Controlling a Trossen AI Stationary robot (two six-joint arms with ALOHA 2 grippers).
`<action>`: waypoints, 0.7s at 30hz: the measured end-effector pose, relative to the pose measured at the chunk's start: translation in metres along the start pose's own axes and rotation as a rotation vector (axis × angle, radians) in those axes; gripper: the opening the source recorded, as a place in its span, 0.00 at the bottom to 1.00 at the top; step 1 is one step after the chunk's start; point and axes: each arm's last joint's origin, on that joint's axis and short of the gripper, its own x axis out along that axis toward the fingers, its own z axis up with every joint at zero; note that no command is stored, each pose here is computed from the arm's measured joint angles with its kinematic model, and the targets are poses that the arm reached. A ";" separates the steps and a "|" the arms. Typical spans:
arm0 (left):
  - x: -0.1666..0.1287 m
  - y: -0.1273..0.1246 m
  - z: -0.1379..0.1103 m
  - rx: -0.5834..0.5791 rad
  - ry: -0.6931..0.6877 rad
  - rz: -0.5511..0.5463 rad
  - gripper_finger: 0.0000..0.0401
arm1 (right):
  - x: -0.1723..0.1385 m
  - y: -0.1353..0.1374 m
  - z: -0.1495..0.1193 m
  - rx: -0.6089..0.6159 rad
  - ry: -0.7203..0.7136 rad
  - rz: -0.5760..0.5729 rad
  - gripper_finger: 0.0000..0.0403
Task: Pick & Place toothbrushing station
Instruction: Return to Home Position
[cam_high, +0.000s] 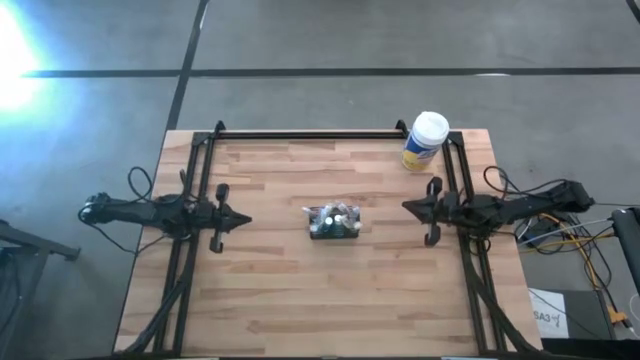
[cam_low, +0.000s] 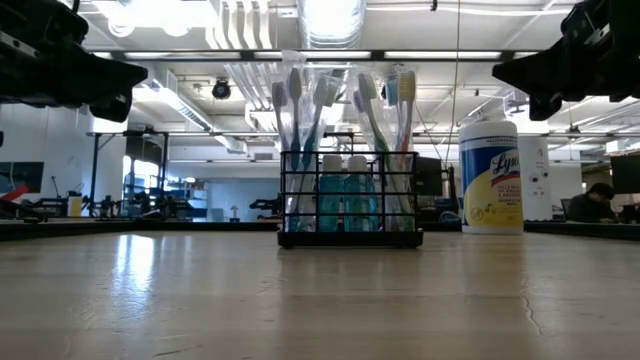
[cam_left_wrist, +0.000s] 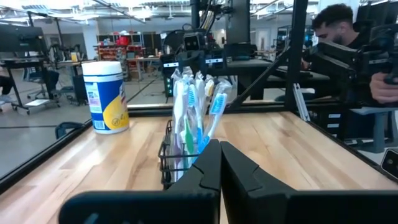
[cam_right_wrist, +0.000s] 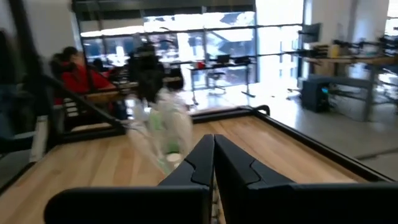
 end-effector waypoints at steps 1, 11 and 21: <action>0.000 0.000 0.000 0.000 0.000 0.000 0.00 | -0.001 -0.001 0.000 0.003 0.002 -0.020 0.02; 0.001 -0.001 -0.002 -0.015 0.019 -0.025 0.00 | -0.008 -0.011 -0.003 0.018 0.032 -0.065 0.02; -0.006 0.004 0.002 -0.034 0.163 0.113 0.01 | -0.014 -0.010 0.000 0.014 0.005 0.097 0.02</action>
